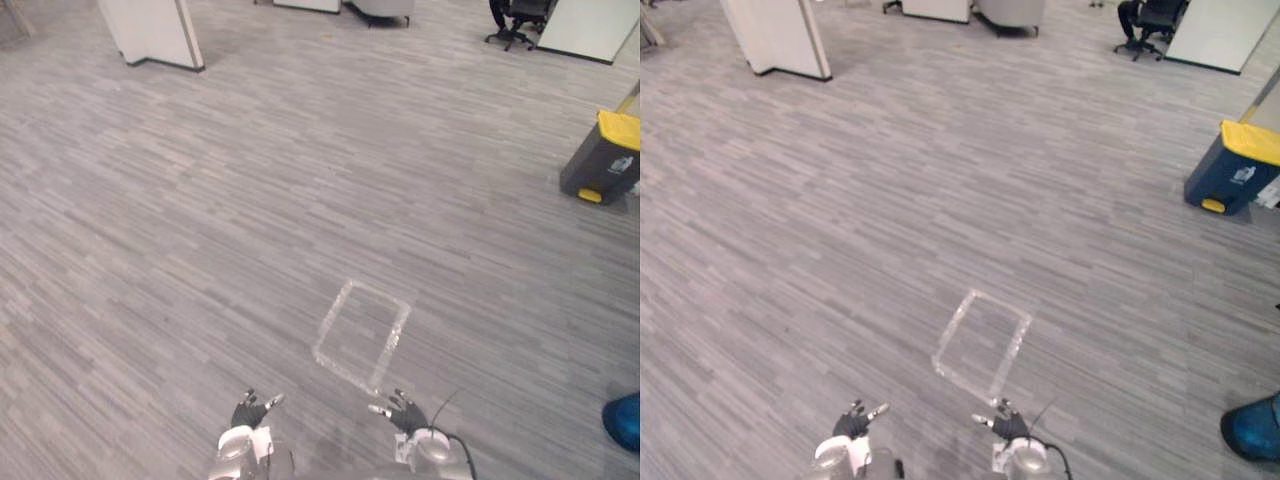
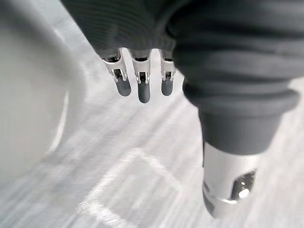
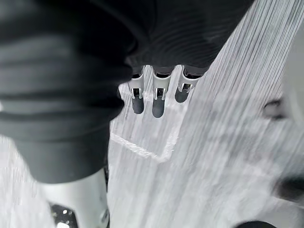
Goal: Organize the slippers on the shoe rack
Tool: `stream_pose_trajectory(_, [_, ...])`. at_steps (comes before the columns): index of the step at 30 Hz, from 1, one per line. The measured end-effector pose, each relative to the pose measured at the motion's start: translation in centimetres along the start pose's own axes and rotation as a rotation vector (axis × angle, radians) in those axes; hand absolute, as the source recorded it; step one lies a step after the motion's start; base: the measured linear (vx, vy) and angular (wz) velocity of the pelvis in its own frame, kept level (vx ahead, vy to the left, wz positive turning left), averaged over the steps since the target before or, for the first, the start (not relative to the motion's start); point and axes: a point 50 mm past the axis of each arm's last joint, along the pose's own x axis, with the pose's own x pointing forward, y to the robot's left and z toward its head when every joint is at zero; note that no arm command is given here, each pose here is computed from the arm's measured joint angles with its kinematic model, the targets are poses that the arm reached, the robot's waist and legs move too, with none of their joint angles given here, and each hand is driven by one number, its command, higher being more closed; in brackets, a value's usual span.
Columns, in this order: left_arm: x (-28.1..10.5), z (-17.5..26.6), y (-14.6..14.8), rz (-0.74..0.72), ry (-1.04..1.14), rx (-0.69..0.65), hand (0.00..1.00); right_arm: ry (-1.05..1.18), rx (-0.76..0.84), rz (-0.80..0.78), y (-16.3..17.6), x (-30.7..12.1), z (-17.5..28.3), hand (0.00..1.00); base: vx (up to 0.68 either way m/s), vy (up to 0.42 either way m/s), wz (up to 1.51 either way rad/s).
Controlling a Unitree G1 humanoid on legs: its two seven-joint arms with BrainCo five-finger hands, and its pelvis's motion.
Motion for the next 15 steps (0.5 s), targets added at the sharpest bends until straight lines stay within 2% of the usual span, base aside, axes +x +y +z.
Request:
stream_pose_trajectory(8, [0.2, 0.0, 1.5, 0.040, 0.007, 0.033, 0.00, 0.051, 0.010, 0.005, 0.7, -0.2, -1.2, 0.00, 0.52, 0.305, -0.76])
stream_pose_trajectory(12, [0.0, -1.5, 1.2, 0.027, 0.081, 0.055, 0.00, 0.002, 0.010, 0.005, 0.5, -0.2, -0.3, 0.00, 0.31, 0.159, -0.88])
stream_pose_trajectory(15, [0.1, -1.6, 0.3, 0.004, 0.092, 0.049, 0.00, -0.012, 0.018, -0.004, 0.3, 0.0, 0.1, 0.00, 0.34, 0.048, -0.09])
